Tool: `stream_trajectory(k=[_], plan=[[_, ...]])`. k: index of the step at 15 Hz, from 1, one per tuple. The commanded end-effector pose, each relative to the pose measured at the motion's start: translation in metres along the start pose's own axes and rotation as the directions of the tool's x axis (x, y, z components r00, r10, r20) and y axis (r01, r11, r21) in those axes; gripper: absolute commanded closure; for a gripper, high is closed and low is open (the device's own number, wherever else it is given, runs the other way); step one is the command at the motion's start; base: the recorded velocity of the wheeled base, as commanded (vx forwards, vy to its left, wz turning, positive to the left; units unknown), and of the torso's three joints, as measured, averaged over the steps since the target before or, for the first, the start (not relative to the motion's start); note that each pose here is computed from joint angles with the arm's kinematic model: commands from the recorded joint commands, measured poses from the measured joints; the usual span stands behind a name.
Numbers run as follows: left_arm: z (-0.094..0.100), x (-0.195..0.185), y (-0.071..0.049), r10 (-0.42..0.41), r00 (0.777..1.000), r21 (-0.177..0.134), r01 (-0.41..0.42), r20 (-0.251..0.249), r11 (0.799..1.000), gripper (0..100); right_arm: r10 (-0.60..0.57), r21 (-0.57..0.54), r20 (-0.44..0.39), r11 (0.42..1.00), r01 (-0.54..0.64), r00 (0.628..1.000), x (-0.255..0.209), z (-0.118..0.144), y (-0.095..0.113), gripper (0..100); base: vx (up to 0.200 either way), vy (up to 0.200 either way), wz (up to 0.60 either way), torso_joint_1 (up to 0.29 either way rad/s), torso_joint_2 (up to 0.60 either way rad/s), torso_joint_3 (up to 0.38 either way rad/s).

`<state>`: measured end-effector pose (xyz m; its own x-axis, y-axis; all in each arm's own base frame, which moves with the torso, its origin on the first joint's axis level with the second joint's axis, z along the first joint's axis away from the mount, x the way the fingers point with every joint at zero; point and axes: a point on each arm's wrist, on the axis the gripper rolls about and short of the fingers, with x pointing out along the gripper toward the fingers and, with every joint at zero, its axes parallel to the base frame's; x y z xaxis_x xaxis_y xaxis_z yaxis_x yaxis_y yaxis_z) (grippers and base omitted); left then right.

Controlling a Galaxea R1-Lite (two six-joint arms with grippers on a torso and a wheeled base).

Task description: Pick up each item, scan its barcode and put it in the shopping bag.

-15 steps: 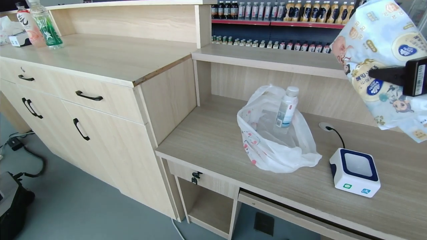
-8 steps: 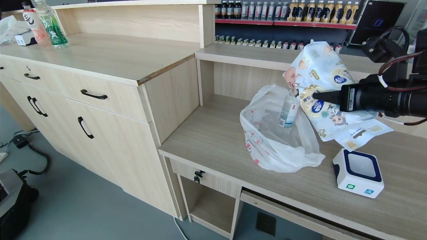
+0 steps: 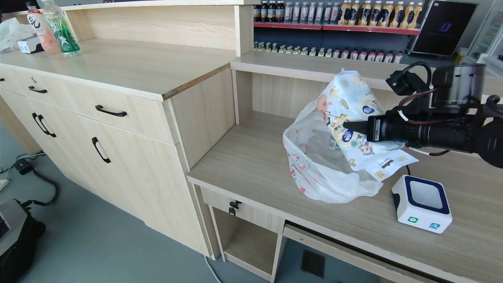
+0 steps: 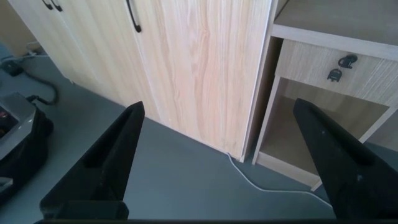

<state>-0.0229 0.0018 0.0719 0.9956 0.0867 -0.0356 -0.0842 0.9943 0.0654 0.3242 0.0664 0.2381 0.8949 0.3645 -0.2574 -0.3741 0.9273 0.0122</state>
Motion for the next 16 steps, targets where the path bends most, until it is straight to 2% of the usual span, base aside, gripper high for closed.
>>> stream_trajectory(k=[1,3,5,16], plan=[[0.0,0.0,0.0,0.001,1.0,0.0,-0.001,0.0,1.0,0,0.003,0.052,-0.035,0.999,-0.002,0.999,0.012,-0.012,-0.002,100,0.0,0.0,0.0,0.0,0.0,0.0],[0.0,0.0,0.0,0.001,1.0,0.0,-0.001,0.0,1.0,0,0.016,0.068,-0.033,0.998,-0.013,0.999,0.018,-0.013,-0.002,100,0.0,0.0,0.0,0.0,0.0,0.0],[0.0,0.0,0.0,0.001,1.0,0.0,-0.001,0.0,1.0,0,0.018,0.059,0.005,0.998,-0.019,1.0,0.033,-0.019,-0.003,100,0.0,0.0,0.0,0.0,0.0,0.0],[0.0,0.0,0.0,0.001,1.0,0.0,-0.001,0.0,1.0,0,0.043,0.065,-0.093,0.997,-0.037,0.995,0.063,-0.052,0.0,100,0.0,0.0,0.0,0.0,0.0,0.0]])
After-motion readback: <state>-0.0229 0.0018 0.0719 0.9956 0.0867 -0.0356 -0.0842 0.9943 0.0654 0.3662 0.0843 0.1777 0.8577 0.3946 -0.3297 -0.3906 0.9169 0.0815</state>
